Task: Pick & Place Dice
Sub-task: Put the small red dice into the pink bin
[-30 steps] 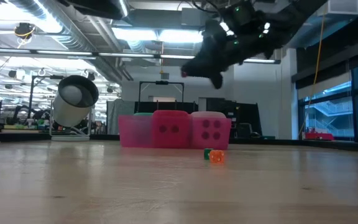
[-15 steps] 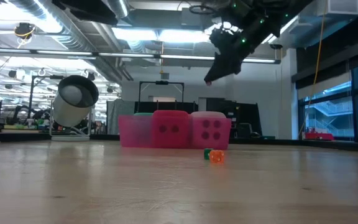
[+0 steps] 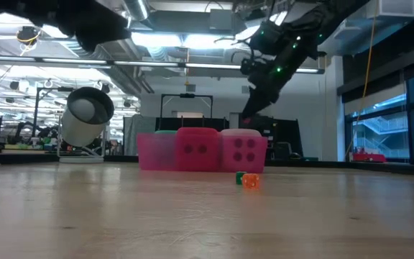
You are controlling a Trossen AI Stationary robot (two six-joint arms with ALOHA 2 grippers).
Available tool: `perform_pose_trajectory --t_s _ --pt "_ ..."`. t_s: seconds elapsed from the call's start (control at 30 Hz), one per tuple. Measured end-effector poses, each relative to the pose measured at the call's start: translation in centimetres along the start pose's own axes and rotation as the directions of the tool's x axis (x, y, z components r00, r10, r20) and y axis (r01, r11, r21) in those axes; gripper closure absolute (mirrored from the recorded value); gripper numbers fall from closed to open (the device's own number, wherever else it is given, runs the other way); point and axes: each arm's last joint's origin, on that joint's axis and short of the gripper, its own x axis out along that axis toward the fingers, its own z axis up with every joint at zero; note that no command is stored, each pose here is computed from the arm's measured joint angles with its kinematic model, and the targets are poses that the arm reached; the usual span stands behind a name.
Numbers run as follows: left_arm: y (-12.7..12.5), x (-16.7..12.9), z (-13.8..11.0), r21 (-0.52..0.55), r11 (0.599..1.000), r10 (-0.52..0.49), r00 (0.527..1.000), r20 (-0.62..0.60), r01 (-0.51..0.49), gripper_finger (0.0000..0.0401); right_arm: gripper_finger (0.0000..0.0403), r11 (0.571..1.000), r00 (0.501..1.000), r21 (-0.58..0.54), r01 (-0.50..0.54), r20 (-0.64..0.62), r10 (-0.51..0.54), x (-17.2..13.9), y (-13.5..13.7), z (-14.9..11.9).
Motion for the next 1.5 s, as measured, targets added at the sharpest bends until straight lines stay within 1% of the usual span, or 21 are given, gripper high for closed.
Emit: perform_pose_trajectory --t_s 0.13,0.7,0.9,1.07,1.33,1.43,1.5 --pt "0.4 0.1 -0.9 -0.020 1.000 0.002 1.000 0.022 -0.001 0.0240 0.0351 1.000 0.999 -0.009 -0.009 -0.048 0.009 1.4 0.1 -0.6" --pt "0.6 0.8 -1.3 -0.032 1.000 0.001 1.000 -0.004 -0.001 0.0242 0.0351 0.999 0.989 -0.024 -0.026 -0.144 0.023 5.2 0.2 -2.3" --pt "0.6 0.8 -1.4 -0.030 1.000 0.004 1.000 -0.006 -0.004 0.0242 0.0351 0.999 0.990 -0.040 -0.027 -0.137 0.021 5.3 0.1 -2.2" --pt "0.6 0.8 -1.3 -0.030 0.999 0.011 1.000 -0.005 -0.011 0.0242 0.0351 0.998 0.992 -0.064 -0.029 -0.128 0.021 5.1 0.0 -1.6" --pt "0.6 0.8 -1.3 -0.045 0.999 0.010 1.000 -0.005 -0.010 0.0242 0.0351 0.997 0.991 -0.066 -0.033 -0.131 0.024 5.0 0.0 -1.4" --pt "0.6 0.8 -1.4 -0.046 0.999 0.010 1.000 -0.006 -0.010 0.0242 0.0341 0.997 0.990 -0.068 -0.035 -0.138 0.026 5.0 0.0 -1.4" --pt "0.6 0.8 -1.4 -0.049 0.999 0.010 1.000 -0.006 -0.010 0.0242 0.0325 0.997 0.990 -0.068 -0.035 -0.138 0.025 5.0 0.0 -1.4"
